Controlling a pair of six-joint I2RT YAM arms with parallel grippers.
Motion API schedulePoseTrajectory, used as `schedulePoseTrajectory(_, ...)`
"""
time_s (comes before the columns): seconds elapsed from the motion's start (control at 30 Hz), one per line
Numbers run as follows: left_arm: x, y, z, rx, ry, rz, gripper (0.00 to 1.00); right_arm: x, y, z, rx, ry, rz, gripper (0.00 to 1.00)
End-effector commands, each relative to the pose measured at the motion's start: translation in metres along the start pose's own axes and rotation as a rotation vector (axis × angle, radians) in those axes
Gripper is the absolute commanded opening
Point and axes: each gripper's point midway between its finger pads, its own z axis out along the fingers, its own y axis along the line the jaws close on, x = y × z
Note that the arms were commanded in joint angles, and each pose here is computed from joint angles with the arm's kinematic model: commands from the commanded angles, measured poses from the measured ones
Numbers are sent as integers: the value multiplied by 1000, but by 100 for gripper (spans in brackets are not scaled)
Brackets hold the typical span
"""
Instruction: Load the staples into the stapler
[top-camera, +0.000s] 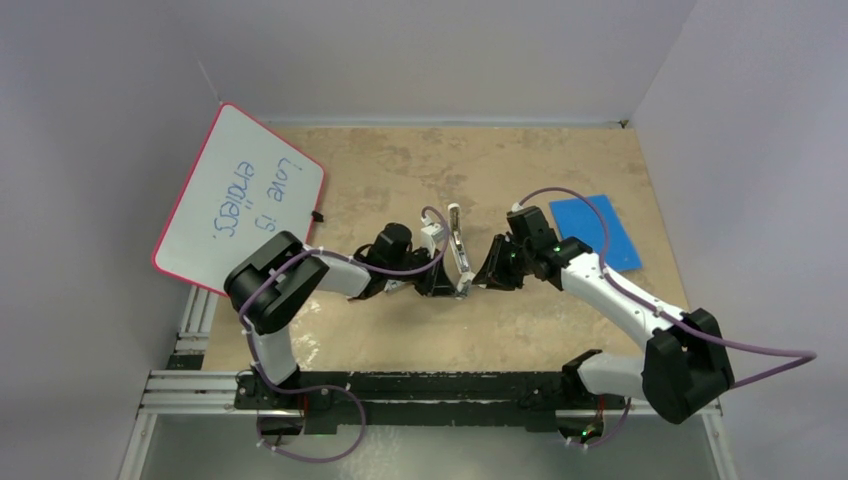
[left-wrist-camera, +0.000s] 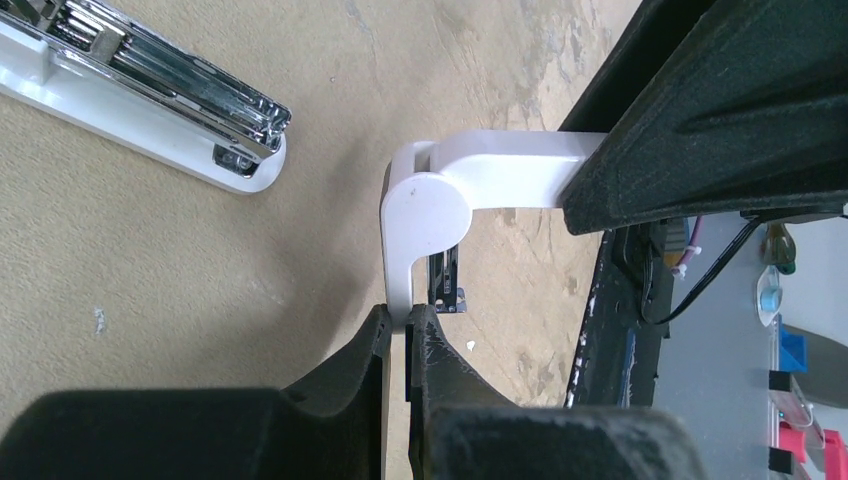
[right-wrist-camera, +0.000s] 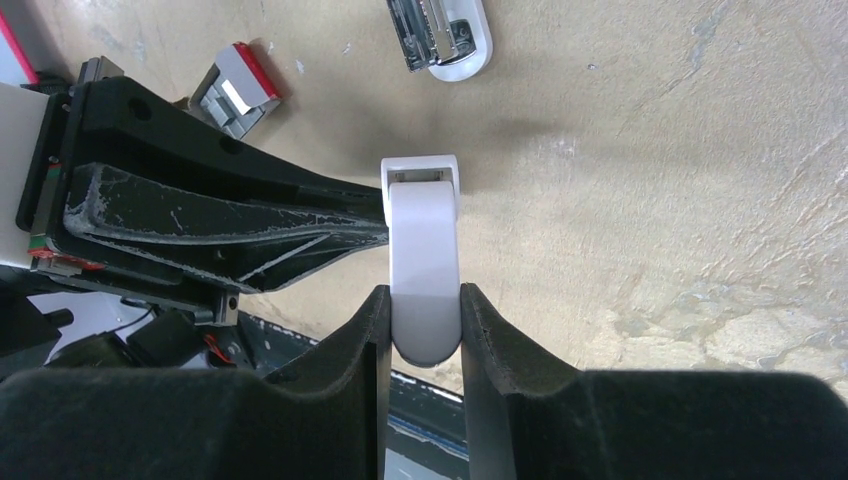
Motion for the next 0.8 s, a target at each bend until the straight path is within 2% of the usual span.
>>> schedulePoseTrajectory(0.0, 15, -5, -5, 21, 32, 54, 0, -36, 7, -7, 17, -142, -2, 27)
schedulePoseTrajectory(0.4, 16, -10, -8, 33, 48, 32, 0, -43, -9, -1, 83, -195, 52, 32)
schedulePoseTrajectory(0.6, 4, -18, -8, 15, 58, -41, 0, -40, 3, -2, 8, -185, 47, 47)
schedulePoseTrajectory(0.77, -7, -23, -3, 11, 52, -161, 0, -38, 12, 3, -76, -184, -17, 70)
